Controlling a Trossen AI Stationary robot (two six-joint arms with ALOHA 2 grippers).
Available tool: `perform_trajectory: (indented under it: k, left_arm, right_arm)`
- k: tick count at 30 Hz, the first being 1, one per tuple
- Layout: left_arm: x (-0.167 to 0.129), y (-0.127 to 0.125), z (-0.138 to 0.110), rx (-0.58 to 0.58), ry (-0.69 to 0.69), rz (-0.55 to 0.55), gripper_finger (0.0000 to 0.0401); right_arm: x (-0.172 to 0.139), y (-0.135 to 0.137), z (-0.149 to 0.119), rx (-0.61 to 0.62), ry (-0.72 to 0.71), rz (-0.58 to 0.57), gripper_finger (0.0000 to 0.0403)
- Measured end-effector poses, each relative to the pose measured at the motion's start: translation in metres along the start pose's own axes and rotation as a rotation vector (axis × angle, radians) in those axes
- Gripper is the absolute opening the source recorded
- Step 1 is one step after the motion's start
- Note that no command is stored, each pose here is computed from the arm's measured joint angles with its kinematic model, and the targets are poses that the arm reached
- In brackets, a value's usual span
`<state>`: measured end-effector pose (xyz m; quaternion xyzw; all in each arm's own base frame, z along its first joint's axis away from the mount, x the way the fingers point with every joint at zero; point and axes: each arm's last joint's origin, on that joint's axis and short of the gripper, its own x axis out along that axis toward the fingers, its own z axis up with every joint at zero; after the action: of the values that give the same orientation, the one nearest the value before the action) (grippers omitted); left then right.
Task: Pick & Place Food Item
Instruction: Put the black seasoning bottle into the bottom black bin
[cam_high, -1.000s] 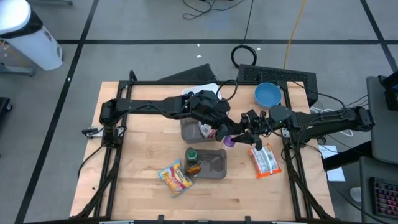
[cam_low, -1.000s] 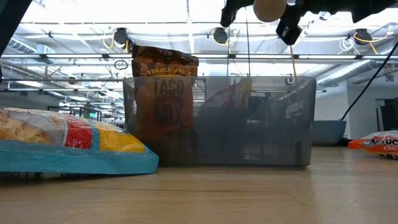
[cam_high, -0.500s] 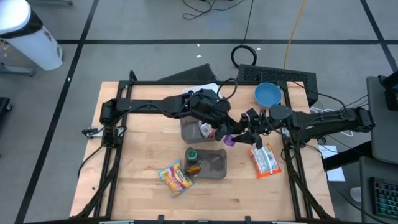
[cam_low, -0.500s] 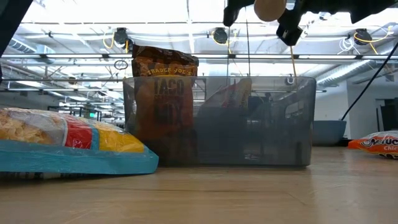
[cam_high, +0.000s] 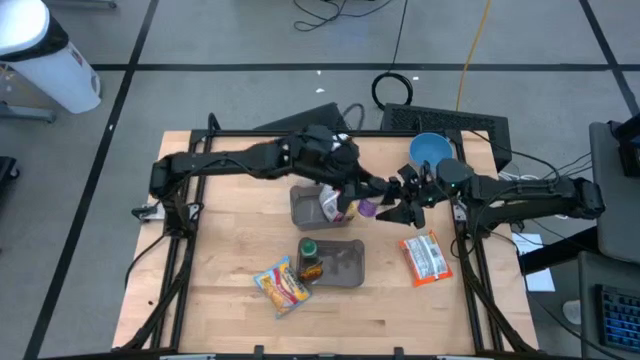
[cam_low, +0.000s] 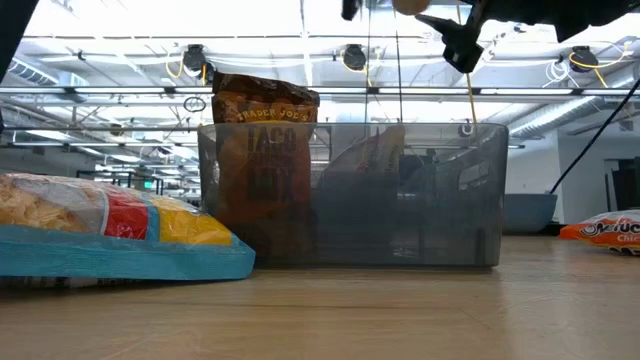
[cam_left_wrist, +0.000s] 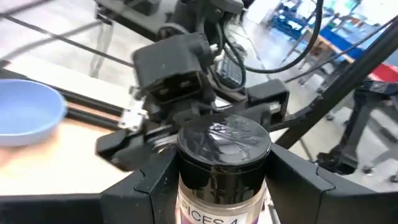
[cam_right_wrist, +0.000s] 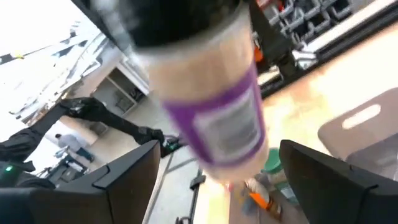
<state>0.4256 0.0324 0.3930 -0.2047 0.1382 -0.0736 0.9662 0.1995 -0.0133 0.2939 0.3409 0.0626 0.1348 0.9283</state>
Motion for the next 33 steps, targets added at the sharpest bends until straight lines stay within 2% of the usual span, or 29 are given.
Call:
perform_trajectory:
  k: [5,10,17,26,33]
  left_arm:
    - [-0.036,-0.009,0.016,0.042,-0.023,0.084,0.0205]
    - [-0.081,-0.026,0.026,0.046,-0.031,0.231,0.0205]
    - [-0.122,-0.071,0.021,0.071,-0.051,0.376,0.0205]
    - [-0.116,-0.122,-0.017,0.004,-0.078,0.539,0.0205]
    - [-0.095,-0.163,-0.061,-0.102,-0.296,0.541,0.0205]
  right_arm:
    - [-0.011,0.000,0.009,-0.020,-0.061,-0.020,0.0322]
    - [-0.026,-0.004,0.014,-0.037,-0.087,-0.084,0.0320]
    - [-0.037,-0.010,0.009,-0.042,-0.037,-0.178,0.0320]
    - [-0.037,-0.013,0.005,-0.080,-0.003,-0.227,0.0320]
    - [-0.037,-0.017,0.000,-0.035,0.012,-0.231,0.0320]
